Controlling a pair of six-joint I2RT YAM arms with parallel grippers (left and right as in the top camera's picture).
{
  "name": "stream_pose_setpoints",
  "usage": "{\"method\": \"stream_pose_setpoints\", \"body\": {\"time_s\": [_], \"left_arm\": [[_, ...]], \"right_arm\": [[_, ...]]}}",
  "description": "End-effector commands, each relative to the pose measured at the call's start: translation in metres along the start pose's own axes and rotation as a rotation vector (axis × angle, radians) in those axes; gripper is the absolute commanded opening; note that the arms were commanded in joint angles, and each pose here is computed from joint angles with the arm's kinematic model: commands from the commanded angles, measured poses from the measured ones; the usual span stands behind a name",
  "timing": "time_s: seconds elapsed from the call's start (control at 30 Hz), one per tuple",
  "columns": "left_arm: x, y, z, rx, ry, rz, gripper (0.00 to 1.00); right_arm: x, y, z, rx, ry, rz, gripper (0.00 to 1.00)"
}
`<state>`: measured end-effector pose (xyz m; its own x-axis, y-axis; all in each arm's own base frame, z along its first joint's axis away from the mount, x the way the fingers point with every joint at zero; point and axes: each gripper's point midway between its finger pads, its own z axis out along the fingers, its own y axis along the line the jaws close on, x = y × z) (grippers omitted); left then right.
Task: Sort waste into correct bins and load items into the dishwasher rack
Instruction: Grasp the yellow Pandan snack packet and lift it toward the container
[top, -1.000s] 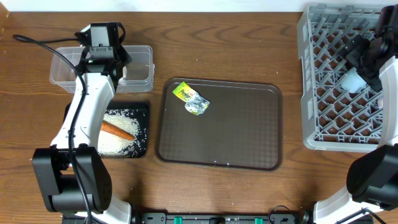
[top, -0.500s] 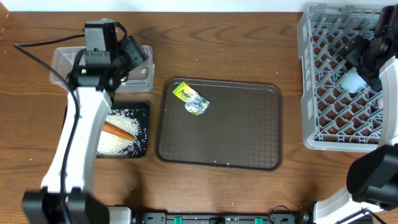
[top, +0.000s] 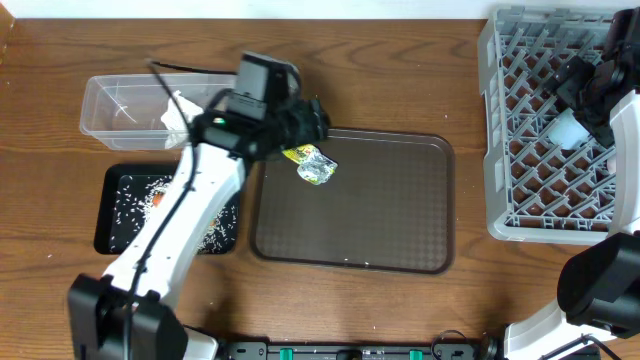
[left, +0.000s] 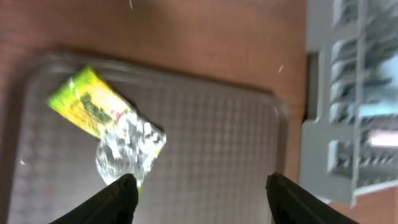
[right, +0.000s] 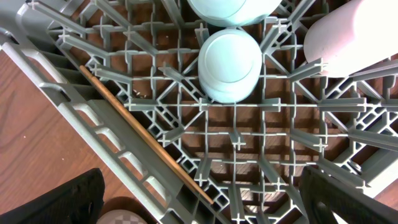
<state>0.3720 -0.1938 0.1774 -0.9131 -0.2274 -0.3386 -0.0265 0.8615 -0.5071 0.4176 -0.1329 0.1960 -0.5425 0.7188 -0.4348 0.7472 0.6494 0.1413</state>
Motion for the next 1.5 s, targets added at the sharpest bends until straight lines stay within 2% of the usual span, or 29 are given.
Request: {"method": "stream_pose_setpoints", "body": {"time_s": [0.0,0.07,0.13,0.37,0.6,0.9,1.0,1.13,1.2,1.47], "left_arm": [[0.02,0.021,0.02,-0.111,0.064,-0.088,0.69],[0.027,0.043,0.031,-0.231,0.075,-0.131,0.68],[0.032,0.054,0.041,-0.284,0.094,-0.132,0.69],[0.051,0.082,0.079,-0.383,0.17,-0.25,0.68],[0.066,0.103,0.107,-0.44,0.227,-0.288,0.68],[0.064,0.1,0.108,-0.427,0.223,-0.287,0.1],[0.057,0.091,0.095,-0.412,0.203,-0.279,0.06],[0.035,0.069,0.066,-0.351,0.128,-0.195,0.06],[0.017,0.063,0.044,-0.354,0.034,-0.175,0.06],[-0.061,0.094,-0.068,-0.639,-0.498,-0.147,0.06]], "right_arm": [[-0.001,-0.001,0.001,0.003,0.001,0.02,0.99],[-0.001,-0.001,0.001,0.003,0.001,0.02,0.99],[-0.001,-0.001,0.001,0.003,0.001,0.02,0.99],[-0.001,-0.001,0.001,0.003,0.001,0.02,0.99],[-0.001,-0.001,0.001,0.003,0.001,0.02,0.99],[-0.001,-0.002,0.001,0.003,0.001,0.021,0.99],[0.0,-0.001,0.001,0.002,0.001,0.018,0.99],[0.002,0.004,0.0,-0.004,0.003,0.008,0.99],[0.002,0.003,0.0,-0.002,0.002,0.01,0.99],[0.003,0.004,0.0,-0.004,0.003,0.007,0.99]]}}
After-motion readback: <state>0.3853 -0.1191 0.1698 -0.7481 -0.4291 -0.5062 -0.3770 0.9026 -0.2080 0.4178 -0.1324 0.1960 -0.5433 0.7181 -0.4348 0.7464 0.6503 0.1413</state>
